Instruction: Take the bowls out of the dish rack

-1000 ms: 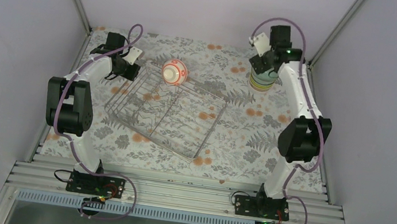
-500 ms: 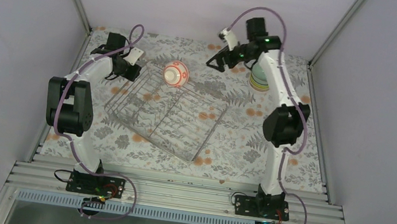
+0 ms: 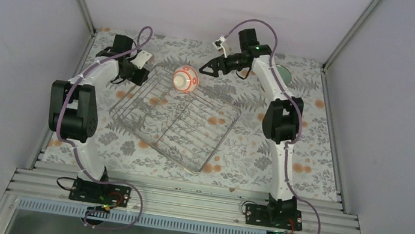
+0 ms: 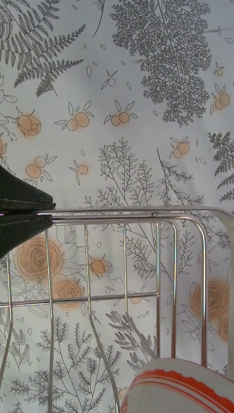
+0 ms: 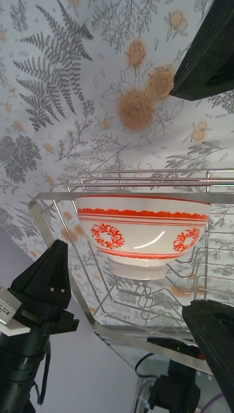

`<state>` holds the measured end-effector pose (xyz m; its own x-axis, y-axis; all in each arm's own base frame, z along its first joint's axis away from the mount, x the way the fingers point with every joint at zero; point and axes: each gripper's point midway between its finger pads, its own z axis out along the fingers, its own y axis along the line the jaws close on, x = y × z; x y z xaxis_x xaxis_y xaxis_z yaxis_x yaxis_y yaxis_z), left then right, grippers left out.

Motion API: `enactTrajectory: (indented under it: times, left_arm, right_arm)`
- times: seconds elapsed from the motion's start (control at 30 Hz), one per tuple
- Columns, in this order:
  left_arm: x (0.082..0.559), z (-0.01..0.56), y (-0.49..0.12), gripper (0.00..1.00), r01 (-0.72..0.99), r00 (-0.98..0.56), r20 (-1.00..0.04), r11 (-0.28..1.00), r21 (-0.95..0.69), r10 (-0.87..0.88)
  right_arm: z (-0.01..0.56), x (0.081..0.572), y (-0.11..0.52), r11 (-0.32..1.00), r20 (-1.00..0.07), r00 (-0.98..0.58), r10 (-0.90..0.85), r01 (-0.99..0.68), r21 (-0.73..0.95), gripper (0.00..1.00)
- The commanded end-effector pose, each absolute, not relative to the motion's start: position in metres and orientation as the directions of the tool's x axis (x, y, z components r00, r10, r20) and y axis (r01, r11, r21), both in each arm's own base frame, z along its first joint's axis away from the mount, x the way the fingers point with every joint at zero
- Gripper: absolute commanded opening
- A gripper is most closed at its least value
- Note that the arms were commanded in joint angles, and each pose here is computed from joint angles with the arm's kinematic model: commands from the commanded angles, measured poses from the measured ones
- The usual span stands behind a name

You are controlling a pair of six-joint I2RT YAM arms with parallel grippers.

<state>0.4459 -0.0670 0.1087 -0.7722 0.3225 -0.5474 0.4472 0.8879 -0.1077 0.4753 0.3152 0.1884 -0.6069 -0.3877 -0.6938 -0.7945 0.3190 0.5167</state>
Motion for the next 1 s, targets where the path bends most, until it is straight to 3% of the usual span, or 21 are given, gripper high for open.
enactTrajectory:
  times: [0.0,0.73,0.8,0.97]
  left_arm:
    - [0.430,0.097,-0.088,0.02,0.477,-0.799,-0.512,0.851,-0.219,0.315]
    - [0.429,0.089,-0.093,0.02,0.480,-0.804,-0.498,0.849,-0.222,0.325]
    - [0.429,0.088,-0.093,0.02,0.481,-0.804,-0.498,0.848,-0.222,0.326]
    - [0.429,0.086,-0.093,0.02,0.480,-0.806,-0.494,0.849,-0.223,0.326]
  right_arm:
    - [0.194,0.472,0.328,0.227,-0.691,-0.638,-0.340,-0.769,0.598,1.00]
    - [0.159,0.445,0.356,0.074,-0.601,-0.717,-0.353,-0.662,0.746,0.96]
    - [0.160,0.445,0.356,0.070,-0.599,-0.720,-0.351,-0.658,0.749,0.92]
    - [0.155,0.444,0.355,0.065,-0.588,-0.728,-0.353,-0.646,0.760,0.66]
